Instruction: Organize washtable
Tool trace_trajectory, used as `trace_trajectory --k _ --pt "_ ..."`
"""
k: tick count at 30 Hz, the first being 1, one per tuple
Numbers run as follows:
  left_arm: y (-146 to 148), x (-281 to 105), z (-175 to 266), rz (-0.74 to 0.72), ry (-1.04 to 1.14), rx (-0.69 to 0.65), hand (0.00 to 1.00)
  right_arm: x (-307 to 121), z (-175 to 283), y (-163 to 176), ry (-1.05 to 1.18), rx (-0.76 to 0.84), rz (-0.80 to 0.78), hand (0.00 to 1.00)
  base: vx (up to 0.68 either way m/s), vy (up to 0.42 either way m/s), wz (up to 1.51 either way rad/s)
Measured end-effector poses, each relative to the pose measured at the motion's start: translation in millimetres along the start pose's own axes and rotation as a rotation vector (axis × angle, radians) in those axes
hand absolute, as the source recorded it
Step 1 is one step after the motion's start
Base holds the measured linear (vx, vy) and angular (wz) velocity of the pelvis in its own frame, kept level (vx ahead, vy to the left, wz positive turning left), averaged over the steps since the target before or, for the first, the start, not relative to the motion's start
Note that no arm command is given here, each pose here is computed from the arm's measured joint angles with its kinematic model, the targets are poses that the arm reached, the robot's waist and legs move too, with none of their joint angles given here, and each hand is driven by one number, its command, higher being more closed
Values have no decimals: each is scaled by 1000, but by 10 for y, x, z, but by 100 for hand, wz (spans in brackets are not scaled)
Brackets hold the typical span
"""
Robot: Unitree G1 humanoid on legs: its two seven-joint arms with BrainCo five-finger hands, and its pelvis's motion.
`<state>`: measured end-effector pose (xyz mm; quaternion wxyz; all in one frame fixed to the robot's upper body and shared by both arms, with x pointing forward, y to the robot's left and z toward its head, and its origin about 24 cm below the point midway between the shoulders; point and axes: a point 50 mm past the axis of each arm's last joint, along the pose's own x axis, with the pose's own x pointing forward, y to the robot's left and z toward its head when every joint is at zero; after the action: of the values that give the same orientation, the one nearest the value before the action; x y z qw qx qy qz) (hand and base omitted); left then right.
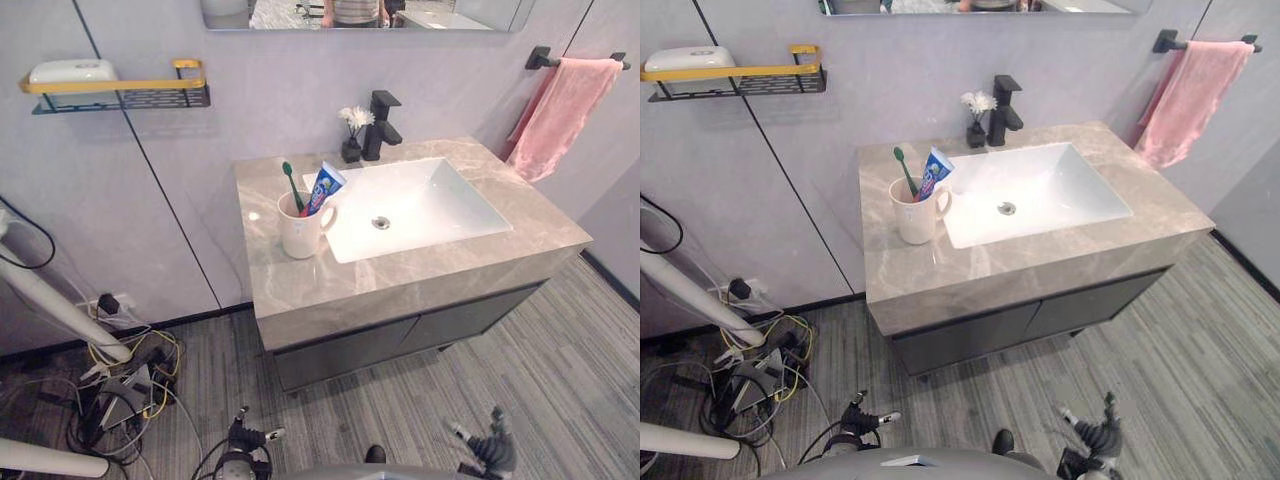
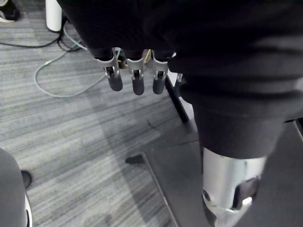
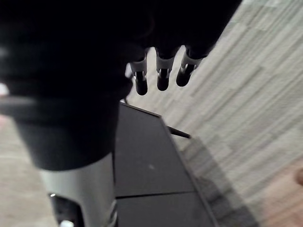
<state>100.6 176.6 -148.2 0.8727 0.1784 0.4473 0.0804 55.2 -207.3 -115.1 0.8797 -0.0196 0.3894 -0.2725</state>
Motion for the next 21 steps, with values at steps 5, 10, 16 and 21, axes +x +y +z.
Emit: trace_trajectory --k 5,10,16,21 --pt "3 21 -49 -3 37 -25 0 49 -573 -204 313 11 -84 0 37 4 14" --pt "74 44 -140 35 116 -200 0 16 -760 -253 443 77 -112 0 35 -15 26" --pt "212 30 -267 133 209 -684 0 48 -781 -251 481 120 -104 0 7 -16 26" --pt "982 -74 373 355 -283 -1356 0 93 -721 -208 455 100 -79 0 -30 -33 32"
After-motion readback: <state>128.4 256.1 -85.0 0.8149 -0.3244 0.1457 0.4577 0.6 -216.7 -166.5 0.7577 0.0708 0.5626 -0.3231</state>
